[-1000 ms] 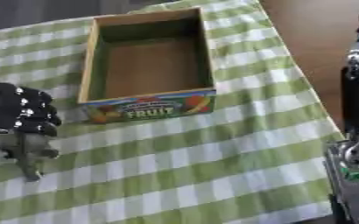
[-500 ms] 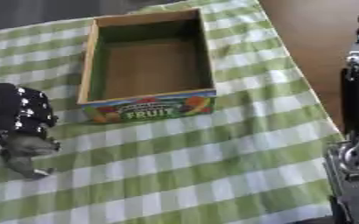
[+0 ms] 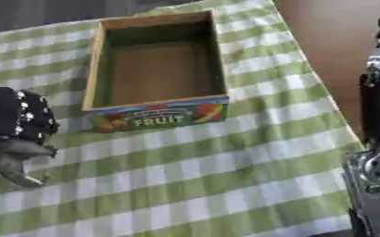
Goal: Pick up objects on the table and place them in the box.
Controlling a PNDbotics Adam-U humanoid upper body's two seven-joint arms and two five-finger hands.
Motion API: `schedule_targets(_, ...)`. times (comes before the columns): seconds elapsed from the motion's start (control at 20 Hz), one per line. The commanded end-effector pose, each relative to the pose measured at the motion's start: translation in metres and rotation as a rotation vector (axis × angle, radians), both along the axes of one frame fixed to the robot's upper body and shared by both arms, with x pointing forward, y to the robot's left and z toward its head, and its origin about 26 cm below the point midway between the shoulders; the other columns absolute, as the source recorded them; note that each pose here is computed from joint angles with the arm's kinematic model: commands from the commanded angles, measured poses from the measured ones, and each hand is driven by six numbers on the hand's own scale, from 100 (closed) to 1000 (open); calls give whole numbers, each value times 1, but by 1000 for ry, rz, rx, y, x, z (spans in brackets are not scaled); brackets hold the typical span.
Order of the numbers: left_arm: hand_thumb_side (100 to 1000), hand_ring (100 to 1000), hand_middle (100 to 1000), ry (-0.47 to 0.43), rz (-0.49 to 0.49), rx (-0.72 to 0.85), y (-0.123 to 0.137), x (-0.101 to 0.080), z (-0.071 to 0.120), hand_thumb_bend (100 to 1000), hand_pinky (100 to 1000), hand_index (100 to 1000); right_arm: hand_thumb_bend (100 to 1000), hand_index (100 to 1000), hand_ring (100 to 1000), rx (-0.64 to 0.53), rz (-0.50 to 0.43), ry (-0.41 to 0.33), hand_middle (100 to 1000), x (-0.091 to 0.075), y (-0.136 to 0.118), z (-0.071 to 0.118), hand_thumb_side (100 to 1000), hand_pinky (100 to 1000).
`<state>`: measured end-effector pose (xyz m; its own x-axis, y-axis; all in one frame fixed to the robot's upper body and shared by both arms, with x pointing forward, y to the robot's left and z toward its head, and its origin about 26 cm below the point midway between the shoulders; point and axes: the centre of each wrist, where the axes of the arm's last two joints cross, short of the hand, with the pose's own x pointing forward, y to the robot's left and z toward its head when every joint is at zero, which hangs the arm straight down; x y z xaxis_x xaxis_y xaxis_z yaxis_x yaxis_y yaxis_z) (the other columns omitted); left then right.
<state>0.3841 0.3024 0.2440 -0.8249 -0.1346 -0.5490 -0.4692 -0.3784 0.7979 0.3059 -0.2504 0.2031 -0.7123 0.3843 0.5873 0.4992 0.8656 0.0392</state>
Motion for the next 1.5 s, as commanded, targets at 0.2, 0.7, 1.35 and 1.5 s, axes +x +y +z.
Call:
schedule_targets(0.2,209,617,591,-38,-20,-102,1,-7,35,100,592,508,100,806,836,3,1,-23,642,-3,-1,5,711,891)
schedule_targets(0.7,212,614,563,-85,-63,-329,6,-12,101,100,598,509,100,806,835,4,-6,-29,642,-3,-3,6,712,891)
schedule_targets(1.35,212,610,530,-170,-58,-612,-3,38,126,100,575,523,100,807,837,11,34,-40,642,-1,4,9,714,894)
schedule_targets(1.5,185,611,518,-215,-62,-641,-11,47,127,100,584,534,100,807,836,14,53,-51,642,-1,7,12,715,894)
